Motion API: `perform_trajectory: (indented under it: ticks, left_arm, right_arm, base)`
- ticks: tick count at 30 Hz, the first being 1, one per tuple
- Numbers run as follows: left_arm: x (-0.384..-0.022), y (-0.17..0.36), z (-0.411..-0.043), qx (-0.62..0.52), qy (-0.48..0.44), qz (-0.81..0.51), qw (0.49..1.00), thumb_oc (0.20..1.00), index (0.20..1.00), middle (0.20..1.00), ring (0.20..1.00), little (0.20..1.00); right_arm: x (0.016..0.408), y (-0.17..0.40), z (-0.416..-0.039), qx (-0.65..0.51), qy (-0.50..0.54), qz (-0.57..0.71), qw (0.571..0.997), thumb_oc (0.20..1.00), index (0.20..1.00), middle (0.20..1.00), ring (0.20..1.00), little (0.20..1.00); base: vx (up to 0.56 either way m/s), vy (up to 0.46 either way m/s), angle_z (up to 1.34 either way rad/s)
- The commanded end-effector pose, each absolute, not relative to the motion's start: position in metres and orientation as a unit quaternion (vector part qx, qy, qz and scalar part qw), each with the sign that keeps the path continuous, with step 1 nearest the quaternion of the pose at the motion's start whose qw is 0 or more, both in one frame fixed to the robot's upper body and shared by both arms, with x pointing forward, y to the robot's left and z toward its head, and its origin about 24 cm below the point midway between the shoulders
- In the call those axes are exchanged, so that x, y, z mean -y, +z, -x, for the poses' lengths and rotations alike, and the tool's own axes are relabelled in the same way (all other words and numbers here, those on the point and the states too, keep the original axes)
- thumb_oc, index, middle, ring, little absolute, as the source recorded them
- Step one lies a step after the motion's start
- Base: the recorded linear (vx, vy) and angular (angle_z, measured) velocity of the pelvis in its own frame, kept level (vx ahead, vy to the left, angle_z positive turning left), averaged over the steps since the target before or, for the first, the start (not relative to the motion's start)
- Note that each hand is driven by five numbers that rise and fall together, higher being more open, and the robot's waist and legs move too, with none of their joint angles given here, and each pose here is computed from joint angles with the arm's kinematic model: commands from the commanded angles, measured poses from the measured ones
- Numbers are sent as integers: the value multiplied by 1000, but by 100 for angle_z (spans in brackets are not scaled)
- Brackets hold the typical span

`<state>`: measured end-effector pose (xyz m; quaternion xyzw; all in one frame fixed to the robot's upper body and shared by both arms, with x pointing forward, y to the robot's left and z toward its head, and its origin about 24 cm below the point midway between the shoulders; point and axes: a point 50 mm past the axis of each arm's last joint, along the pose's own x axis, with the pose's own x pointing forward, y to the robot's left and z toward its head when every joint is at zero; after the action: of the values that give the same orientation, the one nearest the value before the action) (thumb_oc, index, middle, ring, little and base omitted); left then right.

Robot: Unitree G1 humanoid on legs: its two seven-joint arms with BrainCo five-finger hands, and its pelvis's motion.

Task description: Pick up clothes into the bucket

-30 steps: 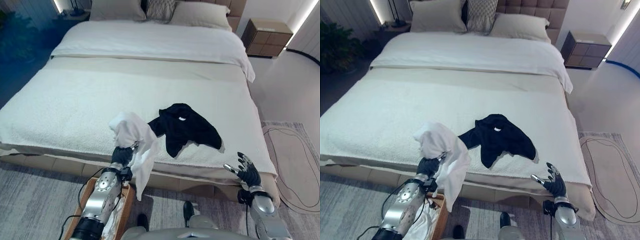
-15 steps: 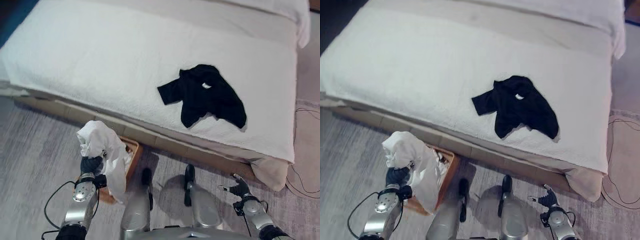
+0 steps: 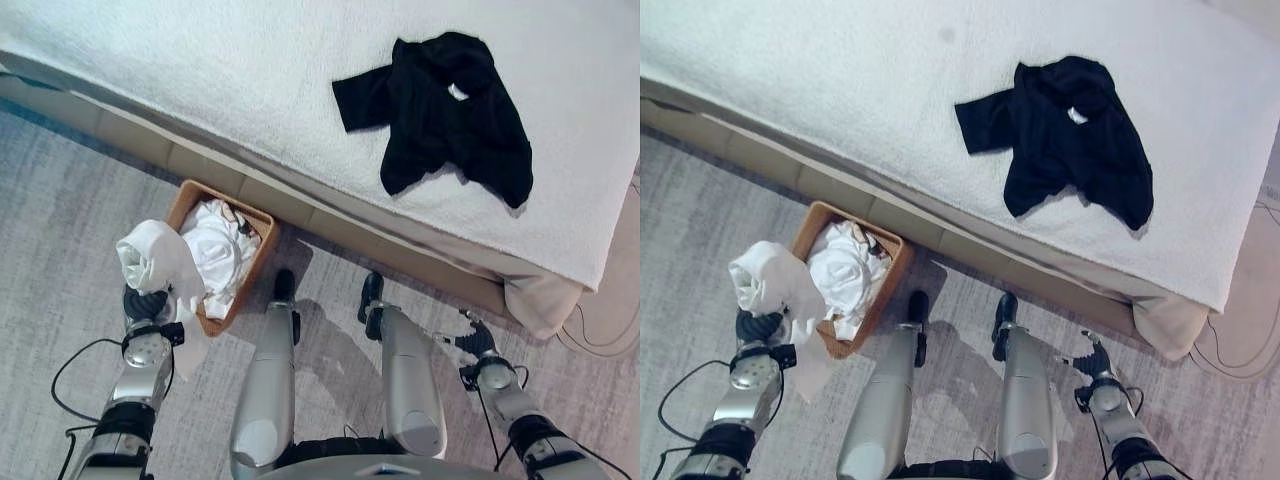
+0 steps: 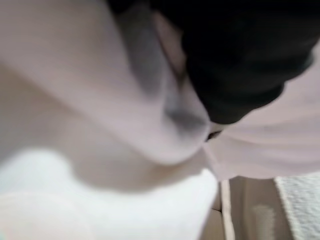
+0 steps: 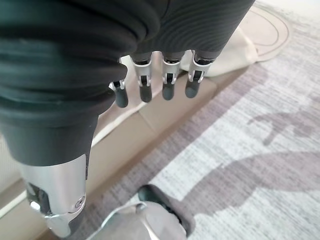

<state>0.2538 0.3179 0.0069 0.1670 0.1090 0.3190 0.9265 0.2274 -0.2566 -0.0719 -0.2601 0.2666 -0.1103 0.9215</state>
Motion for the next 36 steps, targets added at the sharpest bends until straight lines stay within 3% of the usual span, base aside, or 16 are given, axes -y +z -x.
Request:
perform_trajectory:
  ticks: [1,3,4,5,6,13,24,31,33,36]
  left_arm:
    - [-345,25,-245,-84,369,-224,898,200,200,200,200,200]
    - [-352,34,-252,-78,383,-237,889,200,200,200,200,200]
    - [-353,37,-254,-76,385,-241,887,395,395,395,395,395]
    - [-356,39,-255,-76,389,-250,883,915,915,915,915,915]
    - [-360,42,-255,-76,397,-258,878,1000,1000,1000,1000,1000]
    - [-378,68,-263,-75,406,-365,834,1000,1000,1000,1000,1000]
    - [-378,56,-253,-96,430,-362,822,1000,1000,1000,1000,1000]
    - [-340,44,-255,-50,398,-285,871,1000,1000,1000,1000,1000]
    - [-313,36,-257,-24,347,-192,918,1000,1000,1000,1000,1000]
    - [-287,24,-261,-25,286,-136,948,1000,1000,1000,1000,1000]
  right_arm:
    - [258,-73,-217,-259,-112,263,923,1000,1000,1000,1000,1000]
    - [254,-67,-225,-241,-104,271,926,1000,1000,1000,1000,1000]
    - [253,-67,-226,-239,-104,272,926,1000,1000,1000,1000,1000]
    - [253,-66,-228,-236,-104,273,927,1000,1000,1000,1000,1000]
    - [252,-65,-229,-234,-102,275,927,1000,1000,1000,1000,1000]
    - [249,-58,-237,-215,-99,280,930,1000,1000,1000,1000,1000]
    - [235,-12,-266,-92,-96,278,951,1000,1000,1000,1000,1000]
    - [232,71,-284,110,-142,279,943,1000,1000,1000,1000,1000]
    - [237,107,-291,186,-181,288,922,1000,1000,1000,1000,1000]
    - [242,141,-300,246,-222,286,899,1000,1000,1000,1000,1000]
  base:
    - [36,-21,8]
    - [7,-9,4]
    - [-14,-4,-4]
    - [0,0,0]
    - [0,0,0]
    - [3,-19,3]
    - [5,-3,-3]
    - [-6,2,0]
    - [-24,23,9]
    - [-17,4,8]
